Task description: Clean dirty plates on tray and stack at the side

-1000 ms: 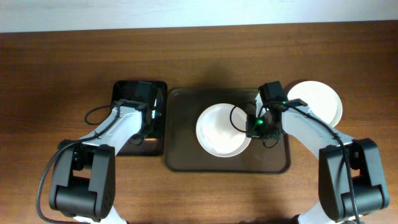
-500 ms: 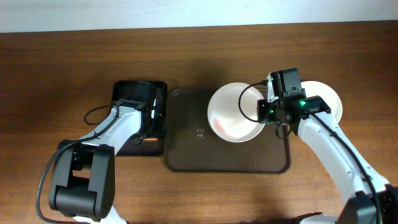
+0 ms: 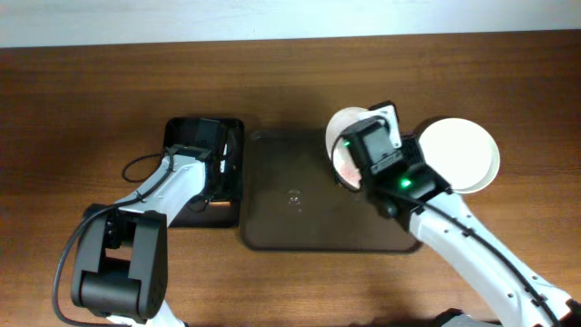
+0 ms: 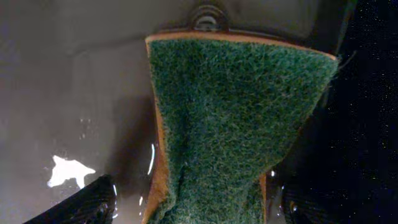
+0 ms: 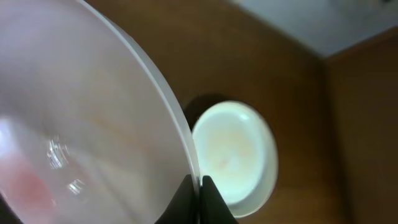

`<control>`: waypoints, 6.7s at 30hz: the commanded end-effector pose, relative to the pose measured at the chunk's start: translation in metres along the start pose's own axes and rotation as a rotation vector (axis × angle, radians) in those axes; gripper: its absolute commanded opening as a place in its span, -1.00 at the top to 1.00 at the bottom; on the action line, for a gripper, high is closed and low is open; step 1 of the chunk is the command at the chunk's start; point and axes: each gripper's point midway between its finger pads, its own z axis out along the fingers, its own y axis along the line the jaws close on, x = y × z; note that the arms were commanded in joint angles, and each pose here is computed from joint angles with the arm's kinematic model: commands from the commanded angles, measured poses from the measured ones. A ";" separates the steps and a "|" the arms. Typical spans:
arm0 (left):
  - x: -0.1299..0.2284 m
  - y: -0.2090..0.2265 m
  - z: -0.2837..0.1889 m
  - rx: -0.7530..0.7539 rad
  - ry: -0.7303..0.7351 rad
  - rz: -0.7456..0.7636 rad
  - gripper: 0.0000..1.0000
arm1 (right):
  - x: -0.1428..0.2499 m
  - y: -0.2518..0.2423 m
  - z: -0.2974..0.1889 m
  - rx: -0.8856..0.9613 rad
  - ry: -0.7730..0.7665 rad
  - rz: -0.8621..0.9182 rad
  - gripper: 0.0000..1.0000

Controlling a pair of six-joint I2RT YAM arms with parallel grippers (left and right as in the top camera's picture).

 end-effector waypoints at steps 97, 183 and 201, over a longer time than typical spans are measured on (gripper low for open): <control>0.063 0.027 -0.254 0.189 -0.781 -0.095 -0.99 | 0.071 -0.052 -0.126 -0.602 -0.104 0.368 -0.97; 0.066 0.047 -0.257 0.108 -0.823 -0.140 -0.99 | 0.117 -0.015 -0.037 -0.315 -0.737 0.401 -0.97; 0.060 0.068 -0.197 0.158 -1.465 -0.219 -0.99 | 0.117 -0.015 -0.037 -0.315 -0.737 0.401 -0.97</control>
